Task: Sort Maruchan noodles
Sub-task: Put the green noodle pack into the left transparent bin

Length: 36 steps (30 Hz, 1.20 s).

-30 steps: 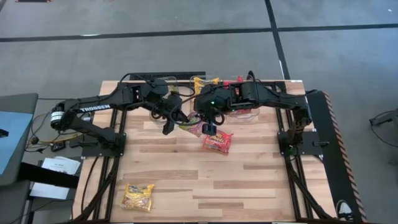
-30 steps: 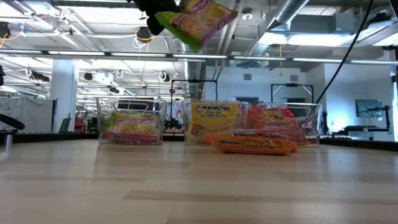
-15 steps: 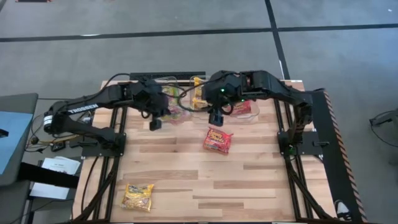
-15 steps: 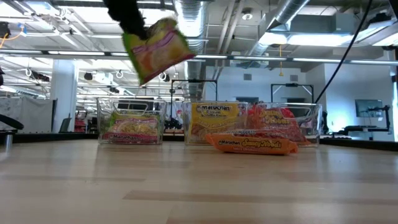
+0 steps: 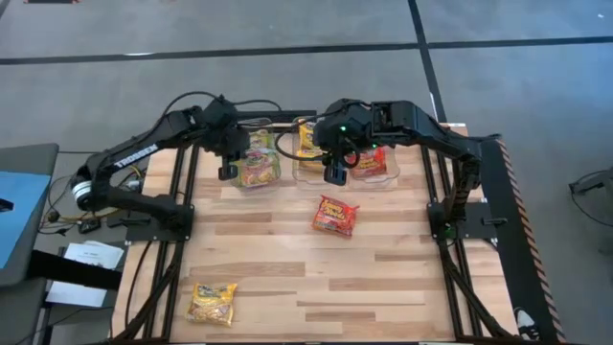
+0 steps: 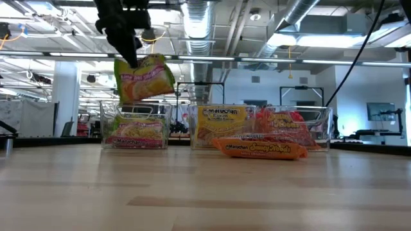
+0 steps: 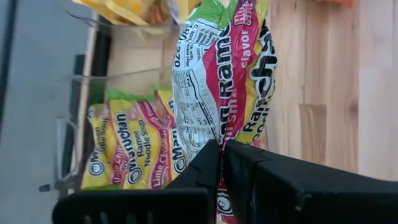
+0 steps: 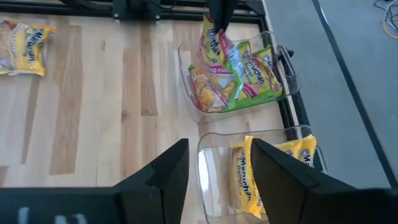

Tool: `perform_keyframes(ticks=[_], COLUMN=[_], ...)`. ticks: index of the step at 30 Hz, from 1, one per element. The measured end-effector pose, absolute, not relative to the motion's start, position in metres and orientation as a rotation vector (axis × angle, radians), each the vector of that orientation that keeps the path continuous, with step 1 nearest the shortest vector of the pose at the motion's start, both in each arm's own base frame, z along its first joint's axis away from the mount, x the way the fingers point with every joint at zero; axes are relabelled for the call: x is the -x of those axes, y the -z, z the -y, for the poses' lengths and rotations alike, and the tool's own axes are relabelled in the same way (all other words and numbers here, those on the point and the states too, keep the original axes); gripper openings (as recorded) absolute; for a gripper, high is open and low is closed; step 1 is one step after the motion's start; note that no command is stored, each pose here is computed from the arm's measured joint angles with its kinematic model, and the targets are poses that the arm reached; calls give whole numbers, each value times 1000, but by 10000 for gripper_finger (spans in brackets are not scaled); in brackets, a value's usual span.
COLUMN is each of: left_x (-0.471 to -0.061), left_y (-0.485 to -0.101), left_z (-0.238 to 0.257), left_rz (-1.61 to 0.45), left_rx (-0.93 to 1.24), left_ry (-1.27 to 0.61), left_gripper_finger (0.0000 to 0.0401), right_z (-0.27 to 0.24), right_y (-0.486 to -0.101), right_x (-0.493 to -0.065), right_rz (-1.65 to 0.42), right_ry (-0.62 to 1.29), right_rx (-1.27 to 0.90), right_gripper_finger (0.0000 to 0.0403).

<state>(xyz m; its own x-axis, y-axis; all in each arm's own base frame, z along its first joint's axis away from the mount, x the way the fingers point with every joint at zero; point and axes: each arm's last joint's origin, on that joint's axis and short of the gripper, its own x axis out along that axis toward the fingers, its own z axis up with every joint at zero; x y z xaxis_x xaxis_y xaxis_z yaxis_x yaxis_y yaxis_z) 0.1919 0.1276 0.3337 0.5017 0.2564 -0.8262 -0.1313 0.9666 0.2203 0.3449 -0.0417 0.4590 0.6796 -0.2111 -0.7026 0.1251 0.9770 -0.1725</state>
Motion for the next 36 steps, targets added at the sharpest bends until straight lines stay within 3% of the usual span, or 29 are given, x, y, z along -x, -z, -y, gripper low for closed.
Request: perform_keyframes(ticks=[21, 31, 36], left_x=[-228, -241, -244], left_y=[-265, -237, -236], left_z=[-160, -171, -172], left_rz=[-1290, -1400, -1386], left_rx=[25, 55, 107], left_ry=[-54, -74, -142], left_gripper_finger=[0, 2, 25], right_z=[49, 49, 49], right_y=[-457, -456, -456], right_x=[-342, -341, -341], right_rz=[-833, -853, -855], right_ry=[184, 179, 178], right_rx=[149, 155, 155], right_gripper_finger=[193, 193, 193])
